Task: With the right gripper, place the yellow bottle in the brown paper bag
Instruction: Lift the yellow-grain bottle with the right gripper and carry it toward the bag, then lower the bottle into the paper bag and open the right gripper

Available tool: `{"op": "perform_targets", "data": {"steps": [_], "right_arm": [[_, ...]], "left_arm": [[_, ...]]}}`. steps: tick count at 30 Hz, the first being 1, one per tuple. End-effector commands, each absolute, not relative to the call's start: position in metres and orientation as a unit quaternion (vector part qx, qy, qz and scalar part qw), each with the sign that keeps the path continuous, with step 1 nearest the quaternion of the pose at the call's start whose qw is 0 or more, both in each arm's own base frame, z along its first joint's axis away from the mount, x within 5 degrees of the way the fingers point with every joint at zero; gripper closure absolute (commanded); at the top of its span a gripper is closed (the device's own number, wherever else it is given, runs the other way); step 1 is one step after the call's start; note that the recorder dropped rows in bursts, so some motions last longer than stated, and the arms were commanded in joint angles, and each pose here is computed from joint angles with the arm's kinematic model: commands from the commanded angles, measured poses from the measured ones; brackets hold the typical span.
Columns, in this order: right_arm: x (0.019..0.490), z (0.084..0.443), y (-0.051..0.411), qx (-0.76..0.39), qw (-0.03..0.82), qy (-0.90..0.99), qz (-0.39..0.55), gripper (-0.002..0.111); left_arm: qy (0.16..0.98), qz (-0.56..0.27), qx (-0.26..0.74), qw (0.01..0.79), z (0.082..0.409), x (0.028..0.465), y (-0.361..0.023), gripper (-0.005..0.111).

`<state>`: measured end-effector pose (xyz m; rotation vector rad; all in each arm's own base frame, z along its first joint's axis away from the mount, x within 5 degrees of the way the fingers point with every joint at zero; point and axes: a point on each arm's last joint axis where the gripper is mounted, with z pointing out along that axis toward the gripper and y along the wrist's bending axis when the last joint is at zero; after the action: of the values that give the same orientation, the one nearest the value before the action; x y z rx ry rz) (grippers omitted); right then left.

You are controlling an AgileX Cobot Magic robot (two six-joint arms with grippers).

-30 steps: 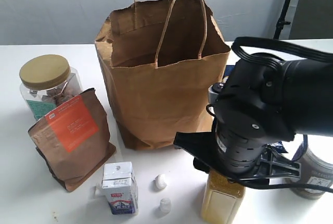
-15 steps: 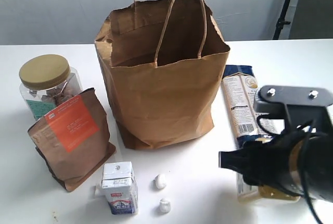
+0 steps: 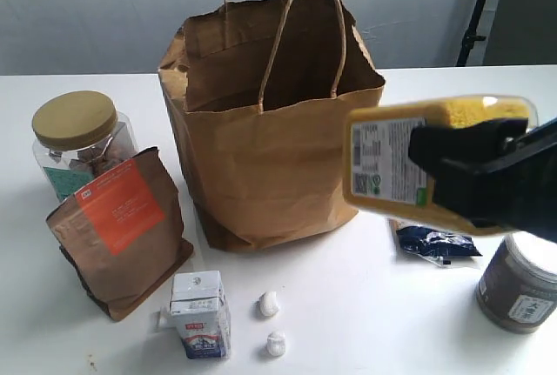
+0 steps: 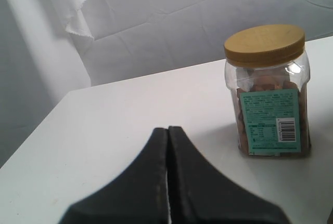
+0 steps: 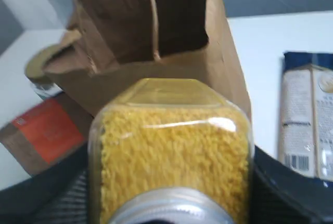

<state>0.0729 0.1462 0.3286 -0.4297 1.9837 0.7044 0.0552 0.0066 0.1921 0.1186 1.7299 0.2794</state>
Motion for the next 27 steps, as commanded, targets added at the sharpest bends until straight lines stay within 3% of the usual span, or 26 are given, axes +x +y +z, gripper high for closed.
{"op": "perform_targets", "data": {"steps": [1,8,15,21,27], "right_arm": [[0.068,0.366,0.147,-0.205,0.539,0.731,0.364,0.108],[0.064,0.417,0.156,-0.216,0.571,0.671,0.421,0.108],[0.072,0.445,0.172,-0.223,0.638,0.634,0.377,0.108],[0.100,0.451,0.203,-0.188,0.682,0.648,0.281,0.108],[0.150,0.432,0.233,-0.175,0.646,0.693,0.268,0.108]], "left_arm": [[0.754,0.121,0.053,0.643,0.192,0.055,0.006,0.107],[0.754,0.121,0.053,0.643,0.192,0.055,0.006,0.107],[0.754,0.121,0.053,0.643,0.192,0.055,0.006,0.107],[0.754,0.121,0.053,0.643,0.192,0.055,0.006,0.107],[0.754,0.121,0.053,0.643,0.192,0.055,0.006,0.107]]}}
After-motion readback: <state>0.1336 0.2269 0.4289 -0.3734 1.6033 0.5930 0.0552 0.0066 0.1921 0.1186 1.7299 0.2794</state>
